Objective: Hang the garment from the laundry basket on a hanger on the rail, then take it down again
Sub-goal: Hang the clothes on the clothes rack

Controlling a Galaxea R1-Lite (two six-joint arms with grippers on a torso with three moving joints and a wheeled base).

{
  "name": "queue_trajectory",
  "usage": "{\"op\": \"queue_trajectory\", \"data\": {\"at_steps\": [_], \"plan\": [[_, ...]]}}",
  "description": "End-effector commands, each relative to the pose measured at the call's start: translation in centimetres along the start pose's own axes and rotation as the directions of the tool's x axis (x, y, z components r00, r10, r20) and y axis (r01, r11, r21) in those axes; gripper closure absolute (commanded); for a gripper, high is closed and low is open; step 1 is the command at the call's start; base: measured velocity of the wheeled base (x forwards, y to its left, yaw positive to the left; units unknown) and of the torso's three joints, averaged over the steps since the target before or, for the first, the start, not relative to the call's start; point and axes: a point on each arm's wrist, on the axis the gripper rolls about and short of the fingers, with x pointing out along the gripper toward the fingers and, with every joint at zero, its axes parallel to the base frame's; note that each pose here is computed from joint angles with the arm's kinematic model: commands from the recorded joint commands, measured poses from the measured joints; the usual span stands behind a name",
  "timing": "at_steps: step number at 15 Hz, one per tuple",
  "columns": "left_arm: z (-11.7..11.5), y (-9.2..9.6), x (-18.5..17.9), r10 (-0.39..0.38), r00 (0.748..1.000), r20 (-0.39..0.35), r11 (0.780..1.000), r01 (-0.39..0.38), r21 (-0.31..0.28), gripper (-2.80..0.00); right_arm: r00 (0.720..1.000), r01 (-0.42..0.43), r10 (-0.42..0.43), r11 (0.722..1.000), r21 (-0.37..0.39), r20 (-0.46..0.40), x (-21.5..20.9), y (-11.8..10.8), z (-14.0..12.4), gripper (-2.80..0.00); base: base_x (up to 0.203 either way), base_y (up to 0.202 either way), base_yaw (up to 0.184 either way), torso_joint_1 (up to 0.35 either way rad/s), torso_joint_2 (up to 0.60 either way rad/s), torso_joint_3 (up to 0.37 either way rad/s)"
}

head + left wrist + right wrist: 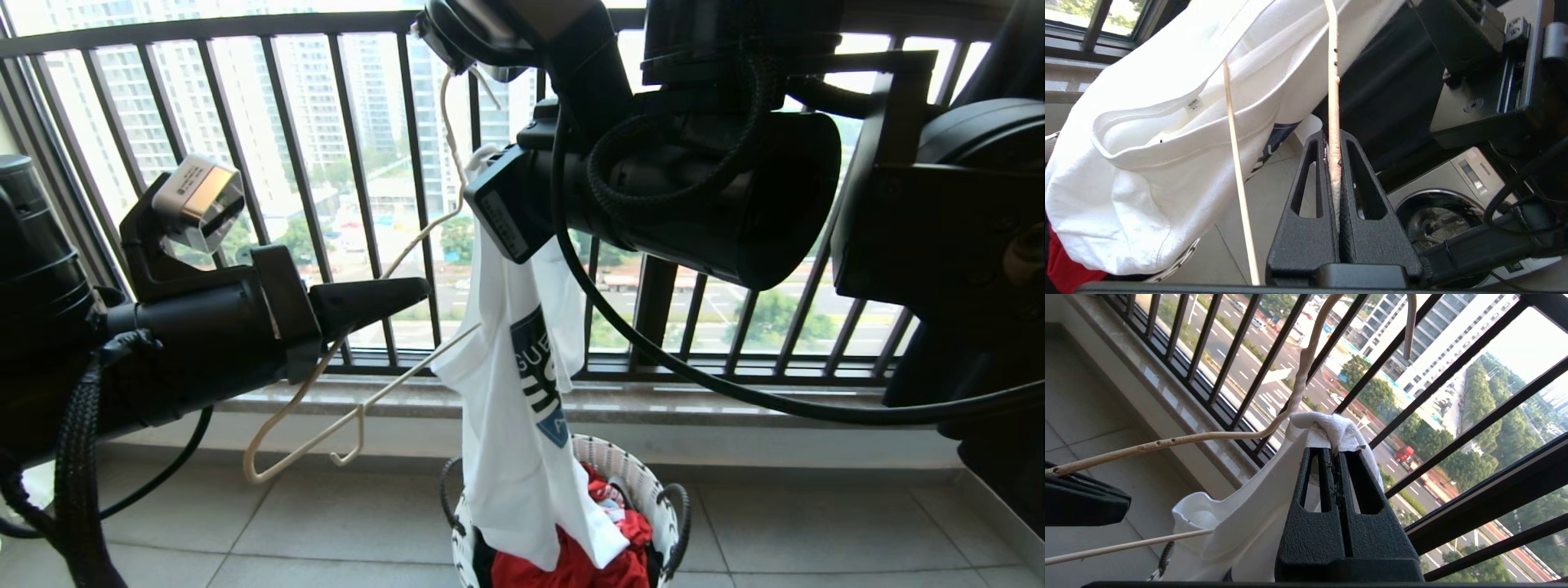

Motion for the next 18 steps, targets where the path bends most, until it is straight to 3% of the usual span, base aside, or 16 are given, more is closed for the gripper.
{"op": "queue_trajectory", "data": {"at_steps": [1,6,12,18], "plan": [[0.4,0.0,0.3,0.033,0.999,0.043,0.999,-0.033,-0.007,0.00,1.000,0.009,-0.009,1.000,-0.004,-0.007,-0.1,0.2,0.0,0.00,0.000,0.000,0.000,0.000,0.00,0.000],[0.6,0.2,0.8,0.040,0.996,0.086,0.999,-0.040,-0.005,0.00,1.000,0.012,-0.012,1.000,0.002,0.002,-0.7,0.0,0.4,0.00,0.000,0.000,0.000,0.000,0.00,0.000],[1.0,0.1,0.8,0.056,0.988,0.145,0.998,-0.056,-0.004,0.00,0.998,-0.048,0.048,0.999,-0.002,0.030,-1.9,2.7,1.7,0.00,0.000,0.000,0.000,0.000,0.00,0.000],[1.2,-0.3,0.6,0.025,0.981,0.191,1.000,-0.024,-0.008,0.00,0.994,-0.102,0.103,0.995,-0.021,0.023,-1.9,5.5,1.7,0.00,0.000,0.000,0.000,0.000,0.00,0.000]]}}
